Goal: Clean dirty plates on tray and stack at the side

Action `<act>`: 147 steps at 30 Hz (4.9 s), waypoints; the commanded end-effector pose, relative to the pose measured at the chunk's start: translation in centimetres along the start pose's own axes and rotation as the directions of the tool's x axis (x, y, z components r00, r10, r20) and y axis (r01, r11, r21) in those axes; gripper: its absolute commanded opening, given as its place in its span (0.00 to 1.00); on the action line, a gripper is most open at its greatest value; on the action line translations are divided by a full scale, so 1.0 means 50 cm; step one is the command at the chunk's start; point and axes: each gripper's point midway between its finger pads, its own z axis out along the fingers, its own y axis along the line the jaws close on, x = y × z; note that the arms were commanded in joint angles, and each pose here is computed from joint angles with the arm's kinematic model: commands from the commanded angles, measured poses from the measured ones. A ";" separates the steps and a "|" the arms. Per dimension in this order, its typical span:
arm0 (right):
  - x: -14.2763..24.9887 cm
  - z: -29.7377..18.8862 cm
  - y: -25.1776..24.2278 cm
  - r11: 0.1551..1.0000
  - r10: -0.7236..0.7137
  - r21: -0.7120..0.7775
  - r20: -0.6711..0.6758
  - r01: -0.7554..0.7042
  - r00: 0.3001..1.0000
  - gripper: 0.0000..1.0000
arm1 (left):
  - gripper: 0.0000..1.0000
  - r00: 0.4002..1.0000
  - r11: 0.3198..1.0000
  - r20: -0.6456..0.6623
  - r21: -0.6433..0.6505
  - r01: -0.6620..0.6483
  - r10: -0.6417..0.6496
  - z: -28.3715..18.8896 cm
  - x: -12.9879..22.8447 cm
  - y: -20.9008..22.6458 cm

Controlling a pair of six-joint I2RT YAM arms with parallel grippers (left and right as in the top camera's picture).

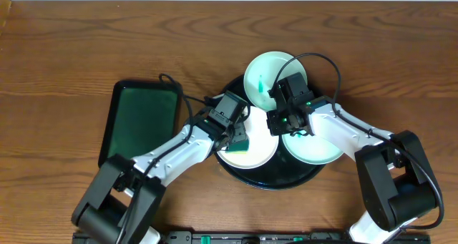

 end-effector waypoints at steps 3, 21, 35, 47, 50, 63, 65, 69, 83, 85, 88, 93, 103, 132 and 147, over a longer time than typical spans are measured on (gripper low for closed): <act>-0.003 0.004 0.009 1.000 -0.012 -0.013 -0.004 0.012 1.000 0.10 | 0.27 1.000 1.000 -0.007 -0.002 -0.020 0.020 0.009 0.004 -0.003; -0.003 0.004 0.010 1.000 -0.005 -0.013 -0.004 0.005 1.000 0.02 | 0.07 0.998 0.998 -0.019 0.000 -0.058 0.058 0.020 0.035 -0.025; 0.003 0.004 0.005 1.000 -0.002 -0.001 -0.017 0.002 1.000 0.01 | 0.07 0.975 0.913 0.214 -0.405 0.041 0.051 -0.048 -0.077 0.170; 0.004 0.004 0.003 1.000 -0.001 0.002 -0.019 0.001 1.000 0.01 | 0.07 0.994 0.999 0.098 0.011 0.047 -0.047 -0.025 -0.056 0.001; 0.005 0.004 0.003 1.000 -0.001 0.002 -0.019 0.001 1.000 0.01 | 0.07 0.998 0.999 0.063 0.041 0.022 -0.024 0.010 -0.035 -0.023; 0.006 0.004 0.003 1.000 0.000 0.002 -0.021 0.000 1.000 0.01 | 0.07 0.969 0.879 0.243 -0.472 0.072 0.052 -0.019 -0.088 0.204; 0.006 0.004 0.003 1.000 0.000 0.003 -0.022 0.000 1.000 0.01 | 0.07 0.959 0.849 0.276 -0.519 0.095 0.061 -0.043 -0.105 0.231; 0.005 0.004 0.003 1.000 -0.001 0.003 -0.021 0.001 1.000 0.01 | 0.07 0.943 0.841 0.329 -0.523 0.139 0.049 -0.085 -0.129 0.244; 0.002 0.004 0.004 1.000 -0.002 0.001 -0.014 0.002 1.000 0.01 | 0.07 0.999 0.999 0.024 0.020 0.031 -0.031 -0.023 -0.019 -0.002; 0.002 0.004 0.004 1.000 -0.002 0.001 -0.015 0.002 1.000 0.01 | 0.08 1.000 1.000 -0.004 0.002 0.003 -0.003 -0.005 0.006 -0.005; 0.001 0.003 0.005 1.000 -0.002 0.000 -0.014 0.002 1.000 0.01 | 0.07 0.999 0.993 0.010 -0.111 -0.029 0.031 0.027 0.020 0.031; -0.011 -0.016 0.012 1.000 -0.017 -0.001 -0.006 0.017 1.000 0.01 | 0.07 0.997 0.932 0.074 -0.361 -0.007 0.036 0.029 -0.009 0.149; -0.069 -0.091 0.046 0.997 -0.072 -0.014 0.076 0.073 0.994 0.01 | 0.07 0.947 0.838 0.322 -0.519 0.169 0.009 -0.135 -0.126 0.267; -0.040 -0.005 0.197 0.993 -0.105 -0.055 0.053 0.108 0.993 0.37 | 0.07 0.846 0.873 0.470 -0.267 0.408 -0.252 -0.318 -0.190 0.336; -0.009 0.084 0.185 0.996 -0.089 -0.020 -0.008 0.088 0.996 0.09 | 0.07 0.814 0.818 0.487 -0.294 0.495 -0.317 -0.333 -0.191 0.399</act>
